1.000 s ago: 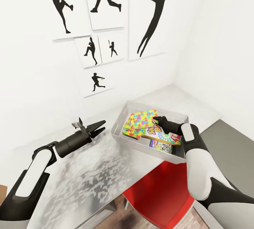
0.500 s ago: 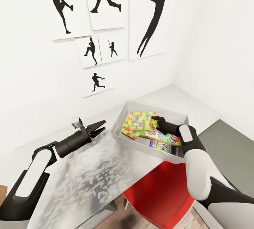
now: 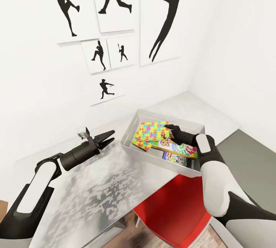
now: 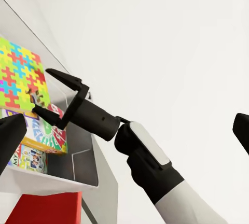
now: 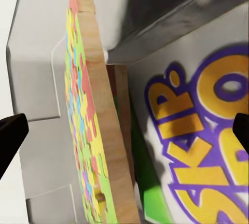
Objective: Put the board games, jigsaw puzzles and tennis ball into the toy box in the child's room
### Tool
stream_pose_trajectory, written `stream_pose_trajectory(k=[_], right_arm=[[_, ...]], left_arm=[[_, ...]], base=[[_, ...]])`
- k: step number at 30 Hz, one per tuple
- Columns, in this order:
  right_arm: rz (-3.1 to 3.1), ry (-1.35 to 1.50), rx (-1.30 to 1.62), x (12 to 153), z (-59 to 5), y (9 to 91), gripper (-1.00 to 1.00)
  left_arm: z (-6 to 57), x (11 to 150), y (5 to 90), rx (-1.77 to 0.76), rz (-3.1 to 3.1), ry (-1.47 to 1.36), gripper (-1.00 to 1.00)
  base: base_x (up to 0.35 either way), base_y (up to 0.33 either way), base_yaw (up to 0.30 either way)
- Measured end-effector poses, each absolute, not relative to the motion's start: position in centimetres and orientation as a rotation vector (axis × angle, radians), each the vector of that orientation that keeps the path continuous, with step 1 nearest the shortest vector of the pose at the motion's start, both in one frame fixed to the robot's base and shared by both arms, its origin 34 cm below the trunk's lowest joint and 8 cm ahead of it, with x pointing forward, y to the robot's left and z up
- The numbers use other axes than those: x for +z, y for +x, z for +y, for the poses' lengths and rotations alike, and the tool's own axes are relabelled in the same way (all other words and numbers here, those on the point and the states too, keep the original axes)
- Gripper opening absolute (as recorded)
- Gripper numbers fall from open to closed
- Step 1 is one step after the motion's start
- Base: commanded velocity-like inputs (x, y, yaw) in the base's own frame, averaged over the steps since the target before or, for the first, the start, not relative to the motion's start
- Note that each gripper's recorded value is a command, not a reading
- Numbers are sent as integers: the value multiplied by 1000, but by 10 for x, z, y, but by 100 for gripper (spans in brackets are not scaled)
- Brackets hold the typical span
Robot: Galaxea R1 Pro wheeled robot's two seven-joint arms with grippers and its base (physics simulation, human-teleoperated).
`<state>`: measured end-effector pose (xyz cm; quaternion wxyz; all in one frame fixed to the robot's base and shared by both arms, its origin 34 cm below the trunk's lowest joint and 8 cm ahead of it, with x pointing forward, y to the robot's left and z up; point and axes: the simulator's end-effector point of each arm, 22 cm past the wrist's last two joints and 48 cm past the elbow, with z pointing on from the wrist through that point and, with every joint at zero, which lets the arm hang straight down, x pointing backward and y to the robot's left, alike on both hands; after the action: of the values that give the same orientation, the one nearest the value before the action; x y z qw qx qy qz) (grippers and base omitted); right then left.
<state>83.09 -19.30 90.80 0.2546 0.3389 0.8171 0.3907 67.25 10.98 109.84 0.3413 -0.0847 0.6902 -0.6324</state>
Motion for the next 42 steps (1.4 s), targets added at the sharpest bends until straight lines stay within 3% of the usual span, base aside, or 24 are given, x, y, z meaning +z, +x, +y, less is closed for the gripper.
stream_pose_trajectory(k=[42], right_arm=[[2231, 828, 1036, 947, -226, 812, 100]], left_arm=[[110, 1098, 673, -1645, 1796, -221, 100]], base=[[0, 0, 0]])
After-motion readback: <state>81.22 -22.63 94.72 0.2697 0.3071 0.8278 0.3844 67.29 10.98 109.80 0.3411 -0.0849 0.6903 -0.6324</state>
